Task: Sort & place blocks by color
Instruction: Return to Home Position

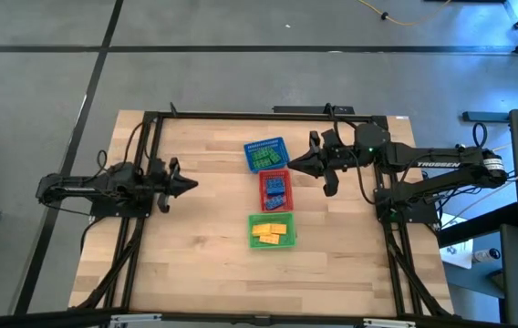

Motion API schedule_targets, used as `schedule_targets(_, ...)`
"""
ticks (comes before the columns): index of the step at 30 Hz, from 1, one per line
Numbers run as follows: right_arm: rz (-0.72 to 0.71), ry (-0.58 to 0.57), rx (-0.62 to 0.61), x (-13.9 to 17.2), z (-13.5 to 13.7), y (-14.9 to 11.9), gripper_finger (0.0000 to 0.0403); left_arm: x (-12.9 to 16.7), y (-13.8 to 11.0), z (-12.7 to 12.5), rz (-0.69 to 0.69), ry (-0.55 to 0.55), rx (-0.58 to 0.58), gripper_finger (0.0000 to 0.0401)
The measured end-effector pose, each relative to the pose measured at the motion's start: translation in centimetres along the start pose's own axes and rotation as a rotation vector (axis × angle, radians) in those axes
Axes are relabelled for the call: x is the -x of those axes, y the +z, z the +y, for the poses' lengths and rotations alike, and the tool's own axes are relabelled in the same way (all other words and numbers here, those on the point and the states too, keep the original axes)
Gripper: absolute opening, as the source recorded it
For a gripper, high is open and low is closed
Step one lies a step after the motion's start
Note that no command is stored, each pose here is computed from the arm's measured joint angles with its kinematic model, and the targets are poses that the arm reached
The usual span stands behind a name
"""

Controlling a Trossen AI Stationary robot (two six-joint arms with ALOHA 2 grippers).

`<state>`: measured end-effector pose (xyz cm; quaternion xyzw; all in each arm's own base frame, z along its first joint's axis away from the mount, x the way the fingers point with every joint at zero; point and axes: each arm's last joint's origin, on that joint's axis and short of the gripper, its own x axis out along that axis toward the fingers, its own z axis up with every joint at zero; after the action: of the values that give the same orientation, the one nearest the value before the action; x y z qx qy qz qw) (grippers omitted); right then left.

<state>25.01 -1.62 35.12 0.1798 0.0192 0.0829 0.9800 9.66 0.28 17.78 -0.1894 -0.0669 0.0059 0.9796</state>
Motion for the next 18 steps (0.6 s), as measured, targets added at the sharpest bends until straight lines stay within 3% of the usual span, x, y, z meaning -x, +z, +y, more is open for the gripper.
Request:
schedule_targets(11, 0.013, 0.026, 0.030, 0.0, 0.1, -0.1, 0.0002, 0.0, -0.1, 0.1, 0.010, 0.009, -0.055, 0.0000)
schedule_targets(18, 0.154, 0.023, 0.048, 1.4, 0.3, -0.9, 0.0002, 0.0, -0.1, 0.1, 0.010, 0.009, -0.054, 0.0000)
